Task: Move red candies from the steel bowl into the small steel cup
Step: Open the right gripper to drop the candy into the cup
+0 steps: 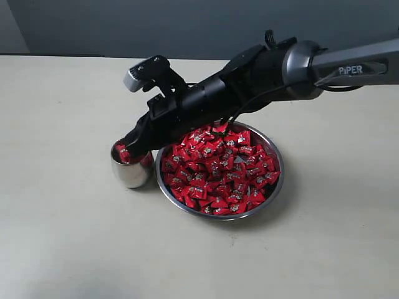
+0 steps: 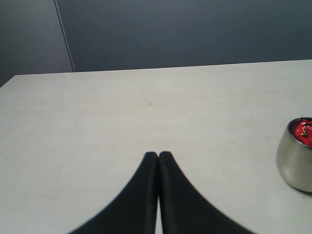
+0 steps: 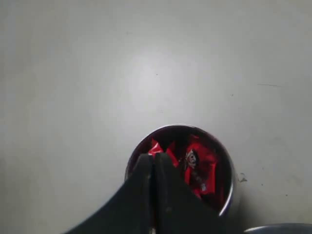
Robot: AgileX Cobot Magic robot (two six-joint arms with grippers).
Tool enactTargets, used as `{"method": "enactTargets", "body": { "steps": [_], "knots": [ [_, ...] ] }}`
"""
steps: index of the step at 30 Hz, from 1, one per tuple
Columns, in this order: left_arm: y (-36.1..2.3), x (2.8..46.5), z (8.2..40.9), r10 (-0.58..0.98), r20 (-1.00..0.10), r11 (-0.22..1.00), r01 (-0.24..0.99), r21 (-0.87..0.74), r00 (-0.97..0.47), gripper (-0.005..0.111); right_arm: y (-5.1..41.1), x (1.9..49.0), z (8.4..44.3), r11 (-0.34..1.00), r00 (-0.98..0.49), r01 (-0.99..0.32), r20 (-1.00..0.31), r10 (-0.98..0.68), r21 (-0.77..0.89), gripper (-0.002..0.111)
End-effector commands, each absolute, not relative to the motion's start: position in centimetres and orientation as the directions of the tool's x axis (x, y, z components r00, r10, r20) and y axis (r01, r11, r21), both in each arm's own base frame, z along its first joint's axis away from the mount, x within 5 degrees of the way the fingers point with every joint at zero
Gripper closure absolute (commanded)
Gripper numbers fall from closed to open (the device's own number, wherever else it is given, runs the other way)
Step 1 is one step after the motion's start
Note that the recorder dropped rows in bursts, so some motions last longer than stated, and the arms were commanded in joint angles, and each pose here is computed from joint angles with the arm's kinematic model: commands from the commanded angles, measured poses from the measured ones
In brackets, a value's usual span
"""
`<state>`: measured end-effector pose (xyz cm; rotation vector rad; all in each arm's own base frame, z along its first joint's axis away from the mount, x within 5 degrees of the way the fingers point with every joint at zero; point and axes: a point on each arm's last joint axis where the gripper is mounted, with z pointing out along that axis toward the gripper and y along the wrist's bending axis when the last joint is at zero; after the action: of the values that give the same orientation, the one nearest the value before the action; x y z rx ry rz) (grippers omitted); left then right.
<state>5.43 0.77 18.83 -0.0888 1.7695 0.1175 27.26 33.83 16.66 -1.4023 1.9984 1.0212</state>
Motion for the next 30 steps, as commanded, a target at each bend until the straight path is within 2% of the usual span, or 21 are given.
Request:
{"method": "enactTargets", "body": {
  "steps": [1, 7, 12, 18, 21, 22, 25, 30],
  "knots": [
    [0.8, 5.4, 18.7, 0.001, -0.98, 0.992, -0.125, 0.026, -0.197, 0.106, 34.4, 27.6, 17.1, 0.172, -0.34, -0.94, -0.765, -0.547, 0.295, 0.109],
    [0.8, 5.4, 18.7, 0.001, -0.98, 0.992, -0.125, 0.026, -0.197, 0.106, 34.6, 27.7, 16.6, 0.171, -0.344, -0.938, -0.76, -0.551, 0.301, 0.109],
    [0.8, 5.4, 18.7, 0.001, -0.98, 0.992, -0.125, 0.026, -0.197, 0.106, 34.5, 28.3, 16.3, 0.228, -0.35, -0.936, -0.76, -0.547, 0.268, 0.109],
    [0.8, 5.4, 18.7, 0.001, -0.98, 0.992, -0.125, 0.026, -0.197, 0.106, 34.4, 28.2, 16.2, 0.21, -0.33, -0.944, -0.756, -0.565, 0.254, 0.107],
    [0.8, 5.4, 18.7, 0.001, -0.98, 0.992, -0.125, 0.026, -0.197, 0.106, 34.3, 28.0, 16.1, 0.192, -0.323, -0.946, -0.743, -0.586, 0.261, 0.092],
    [0.8, 5.4, 18.7, 0.001, -0.98, 0.992, -0.125, 0.026, -0.197, 0.106, 34.3, 28.0, 16.1, 0.2, -0.335, -0.942, -0.736, -0.589, 0.269, 0.082],
    [0.8, 5.4, 18.7, 0.001, -0.98, 0.992, -0.125, 0.026, -0.197, 0.106, 34.3, 28.0, 16.0, 0.217, -0.36, -0.933, -0.727, -0.584, 0.287, 0.061],
    [0.8, 5.4, 18.7, 0.001, -0.98, 0.992, -0.125, 0.026, -0.197, 0.106, 34.3, 28.1, 16.0, 0.225, -0.36, -0.933, -0.728, -0.583, 0.282, 0.06]
  ]
}}
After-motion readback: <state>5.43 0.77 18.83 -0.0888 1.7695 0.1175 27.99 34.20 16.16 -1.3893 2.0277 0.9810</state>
